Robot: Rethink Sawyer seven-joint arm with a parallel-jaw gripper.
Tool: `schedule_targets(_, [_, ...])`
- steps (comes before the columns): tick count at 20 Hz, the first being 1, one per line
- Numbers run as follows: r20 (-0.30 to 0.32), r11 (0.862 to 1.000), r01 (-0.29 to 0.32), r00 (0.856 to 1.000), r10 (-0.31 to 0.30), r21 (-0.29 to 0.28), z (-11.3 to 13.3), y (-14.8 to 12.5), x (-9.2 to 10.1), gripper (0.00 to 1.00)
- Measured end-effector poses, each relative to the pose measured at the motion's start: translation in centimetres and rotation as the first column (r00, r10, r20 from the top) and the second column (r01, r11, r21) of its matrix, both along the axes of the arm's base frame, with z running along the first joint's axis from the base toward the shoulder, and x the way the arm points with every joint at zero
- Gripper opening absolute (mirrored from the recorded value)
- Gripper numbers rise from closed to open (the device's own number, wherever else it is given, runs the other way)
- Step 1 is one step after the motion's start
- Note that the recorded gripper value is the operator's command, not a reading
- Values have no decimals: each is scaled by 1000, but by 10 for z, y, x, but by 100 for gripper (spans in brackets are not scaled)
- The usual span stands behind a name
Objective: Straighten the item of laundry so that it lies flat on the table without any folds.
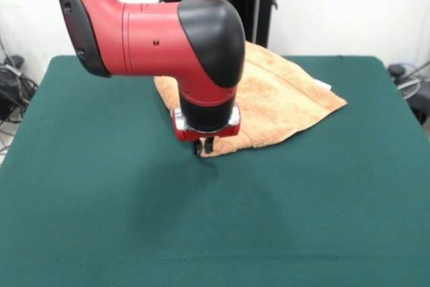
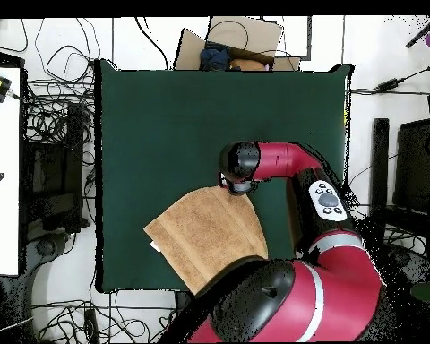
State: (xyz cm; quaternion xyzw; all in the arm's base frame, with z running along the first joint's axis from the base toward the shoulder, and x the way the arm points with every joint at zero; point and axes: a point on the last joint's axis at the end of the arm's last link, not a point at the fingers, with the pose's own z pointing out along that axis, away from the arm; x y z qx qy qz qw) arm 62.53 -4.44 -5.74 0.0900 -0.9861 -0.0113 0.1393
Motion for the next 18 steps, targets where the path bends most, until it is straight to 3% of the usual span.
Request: schedule_targets(18, [23,999,-40,999,40,-13,10,10,6,0])
